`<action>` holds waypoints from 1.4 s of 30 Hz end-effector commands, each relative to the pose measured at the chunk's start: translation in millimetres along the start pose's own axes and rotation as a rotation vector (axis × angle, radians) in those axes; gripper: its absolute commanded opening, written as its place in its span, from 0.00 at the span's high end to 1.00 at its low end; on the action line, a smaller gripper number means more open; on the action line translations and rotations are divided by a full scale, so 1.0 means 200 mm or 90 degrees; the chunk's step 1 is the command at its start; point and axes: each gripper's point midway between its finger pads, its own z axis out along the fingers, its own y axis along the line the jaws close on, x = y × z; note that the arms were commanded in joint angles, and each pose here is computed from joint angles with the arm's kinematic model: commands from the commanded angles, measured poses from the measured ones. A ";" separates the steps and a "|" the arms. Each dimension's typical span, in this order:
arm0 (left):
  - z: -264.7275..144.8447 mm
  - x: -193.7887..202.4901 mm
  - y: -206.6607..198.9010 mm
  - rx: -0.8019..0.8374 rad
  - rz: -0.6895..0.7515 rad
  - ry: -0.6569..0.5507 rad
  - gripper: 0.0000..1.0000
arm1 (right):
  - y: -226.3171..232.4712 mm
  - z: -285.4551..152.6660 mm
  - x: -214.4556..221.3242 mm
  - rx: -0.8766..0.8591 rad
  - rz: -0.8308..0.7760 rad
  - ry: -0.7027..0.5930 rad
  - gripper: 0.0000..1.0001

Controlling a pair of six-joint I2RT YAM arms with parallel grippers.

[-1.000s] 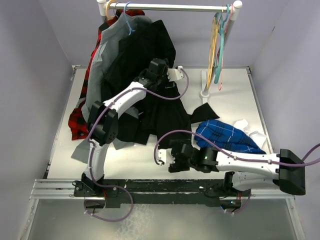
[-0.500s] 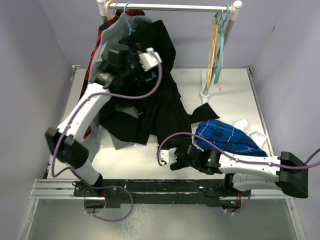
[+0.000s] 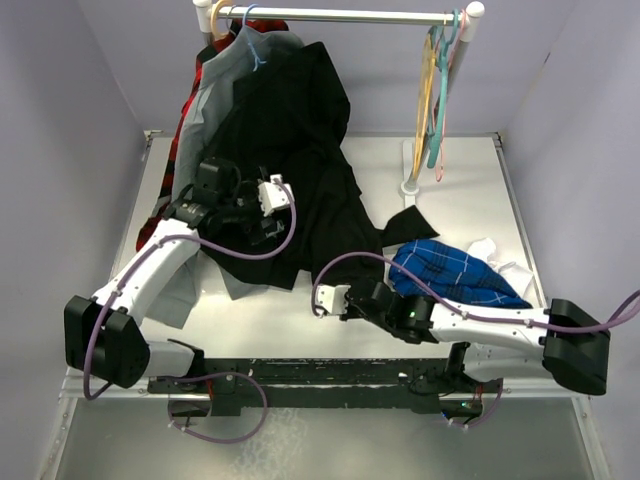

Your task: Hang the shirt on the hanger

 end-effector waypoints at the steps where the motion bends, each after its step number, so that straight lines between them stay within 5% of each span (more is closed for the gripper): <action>1: -0.12 -0.27 -0.07 0.047 0.076 -0.133 0.01 | -0.24 -0.11 -0.26 0.077 0.074 -0.104 0.76; 4: -0.15 -0.31 -0.11 0.063 0.080 -0.150 0.01 | -0.37 -0.20 -0.33 0.112 0.099 -0.141 0.81; 7: -0.15 -0.32 -0.15 0.082 0.075 -0.166 0.01 | -0.52 -0.26 -0.31 0.146 0.141 -0.153 1.00; 12: -0.12 -0.38 -0.26 0.135 0.047 -0.211 0.01 | -0.69 -0.30 -0.26 0.190 0.195 -0.148 1.00; 16: -0.01 -0.39 -0.46 0.170 0.092 -0.174 0.01 | -0.67 -0.27 -0.23 0.156 0.195 -0.107 0.99; 19: 0.01 -0.35 -0.58 0.208 0.105 -0.151 0.01 | -0.43 -0.29 -0.17 -0.013 0.145 -0.064 0.50; 22: 0.01 -0.26 -0.61 0.214 0.131 -0.127 0.01 | -0.33 -0.32 -0.11 -0.046 0.095 -0.066 0.35; 29: 0.03 -0.11 -0.58 0.163 0.184 -0.077 0.01 | -0.13 -0.22 0.12 -0.142 0.009 0.054 0.33; 42: 0.01 -0.12 -0.48 0.082 0.180 -0.097 0.01 | 0.09 -0.03 0.17 -0.217 0.018 0.078 0.33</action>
